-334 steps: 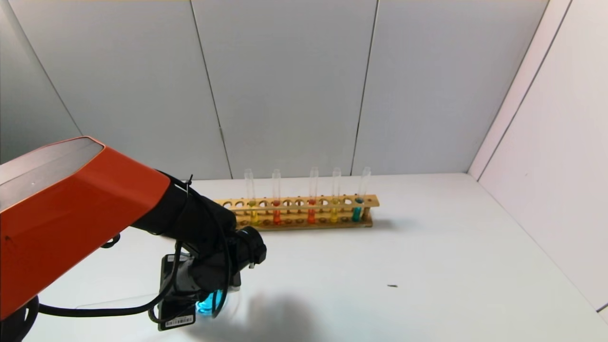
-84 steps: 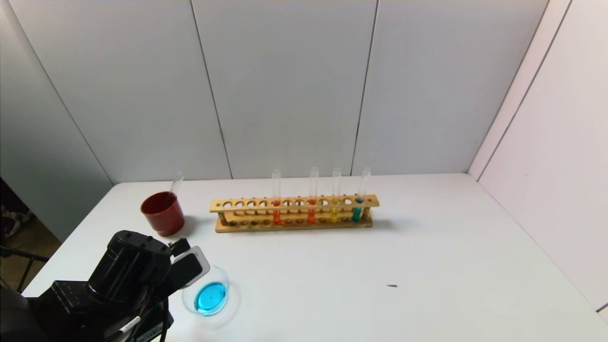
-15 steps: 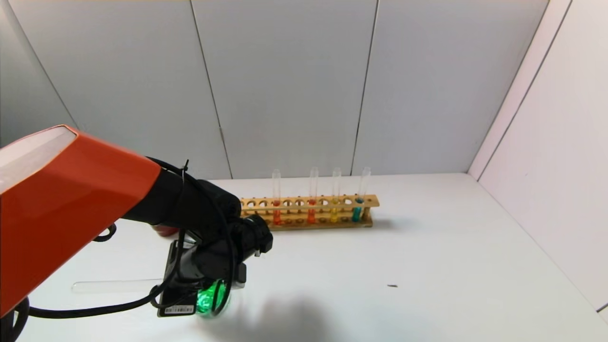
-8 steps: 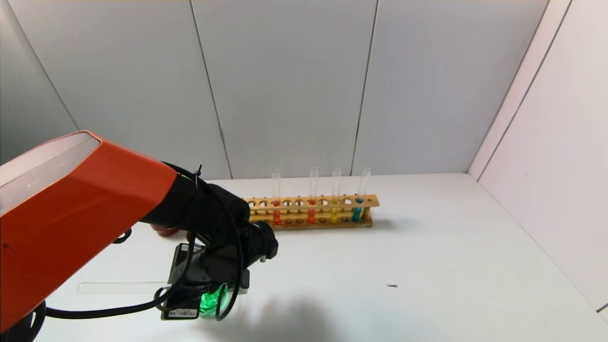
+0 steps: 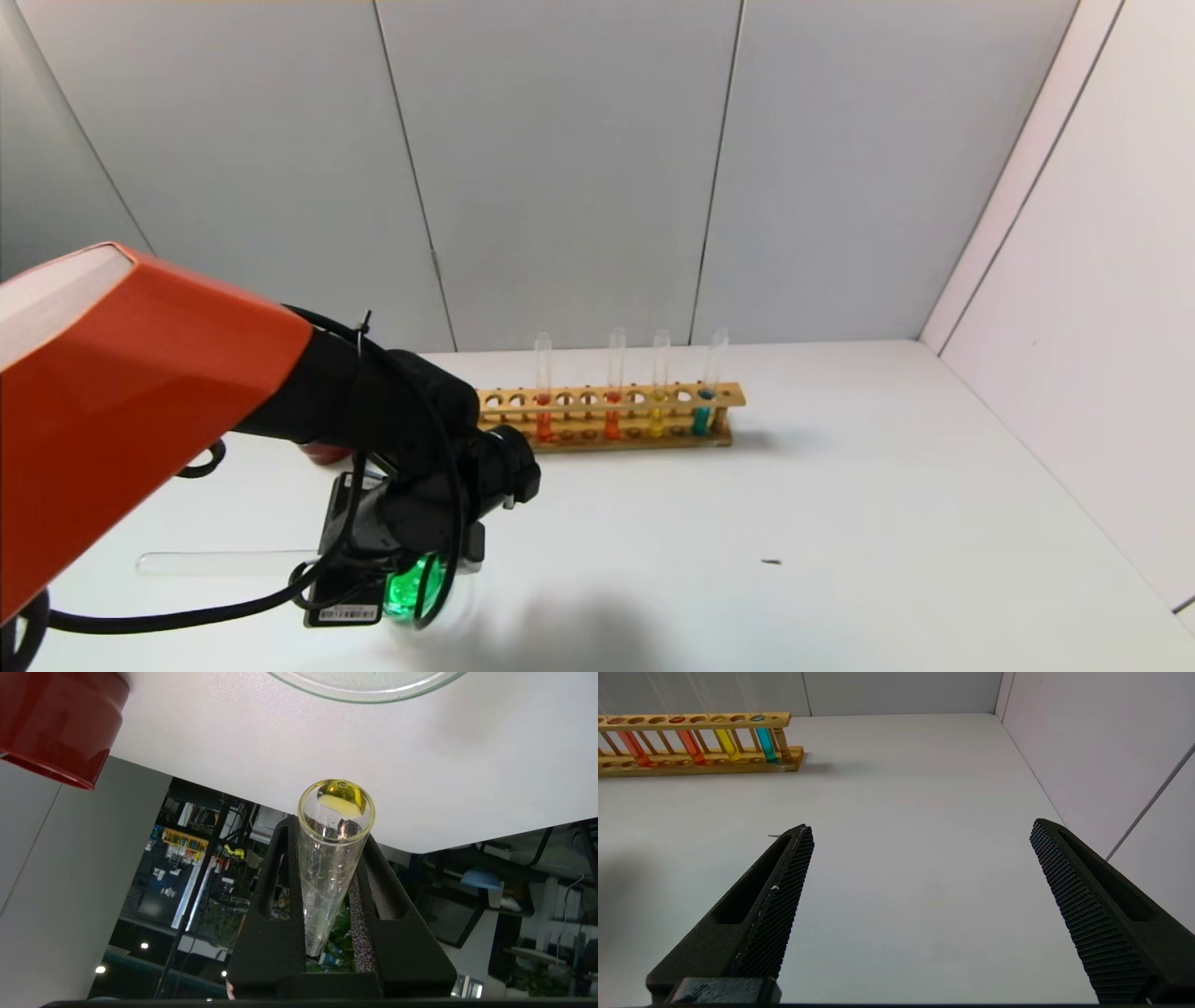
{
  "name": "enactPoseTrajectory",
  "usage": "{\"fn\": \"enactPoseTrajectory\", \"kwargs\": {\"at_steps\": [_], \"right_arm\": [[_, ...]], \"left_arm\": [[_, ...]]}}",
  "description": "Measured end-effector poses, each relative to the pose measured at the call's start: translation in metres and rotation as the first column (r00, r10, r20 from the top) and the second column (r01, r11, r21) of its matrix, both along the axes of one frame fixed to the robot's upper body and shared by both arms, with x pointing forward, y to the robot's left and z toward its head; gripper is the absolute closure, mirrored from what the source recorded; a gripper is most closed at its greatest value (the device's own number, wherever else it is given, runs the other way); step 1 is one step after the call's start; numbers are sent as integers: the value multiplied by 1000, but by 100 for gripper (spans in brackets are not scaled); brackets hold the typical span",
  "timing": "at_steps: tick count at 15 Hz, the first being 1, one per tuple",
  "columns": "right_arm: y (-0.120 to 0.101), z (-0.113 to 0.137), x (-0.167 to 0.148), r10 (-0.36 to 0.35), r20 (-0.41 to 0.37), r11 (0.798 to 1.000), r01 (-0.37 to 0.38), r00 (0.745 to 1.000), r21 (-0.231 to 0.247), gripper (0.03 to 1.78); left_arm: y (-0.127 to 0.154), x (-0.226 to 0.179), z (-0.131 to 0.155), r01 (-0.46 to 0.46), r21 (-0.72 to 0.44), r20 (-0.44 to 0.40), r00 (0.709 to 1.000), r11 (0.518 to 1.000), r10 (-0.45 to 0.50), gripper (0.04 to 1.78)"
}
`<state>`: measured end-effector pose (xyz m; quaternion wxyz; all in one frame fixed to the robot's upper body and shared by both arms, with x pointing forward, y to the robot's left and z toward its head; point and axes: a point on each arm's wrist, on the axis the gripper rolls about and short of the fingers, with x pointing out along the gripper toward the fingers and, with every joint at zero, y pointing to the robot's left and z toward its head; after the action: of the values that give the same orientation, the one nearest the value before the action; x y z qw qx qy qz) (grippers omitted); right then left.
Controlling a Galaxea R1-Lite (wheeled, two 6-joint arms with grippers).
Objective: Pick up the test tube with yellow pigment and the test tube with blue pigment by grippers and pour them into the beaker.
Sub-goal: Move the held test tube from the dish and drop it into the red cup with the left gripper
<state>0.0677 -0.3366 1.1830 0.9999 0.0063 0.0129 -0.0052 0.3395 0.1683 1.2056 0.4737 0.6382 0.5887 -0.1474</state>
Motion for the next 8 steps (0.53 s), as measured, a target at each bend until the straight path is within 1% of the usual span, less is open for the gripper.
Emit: {"fn": "enactPoseTrajectory", "kwargs": {"at_steps": [2,4,6,8], "right_arm": [[0,0,0,0,0,1000,0,1000,0,11],[0,0,0,0,0,1000,0,1000,0,11],[0,0,0,0,0,1000,0,1000,0,11],[0,0,0,-1,0,1000,1,1000,0,11]], "left_arm": [[5,-4,16,-40,-80,46,998,996,44,150],[9,-12,29,-126,-187,94,985,974,146,150],[9,-24,41,-188,-284,161,957,940,240,150],[10,-37,56,-218,-376,227,921,901,318,150]]}}
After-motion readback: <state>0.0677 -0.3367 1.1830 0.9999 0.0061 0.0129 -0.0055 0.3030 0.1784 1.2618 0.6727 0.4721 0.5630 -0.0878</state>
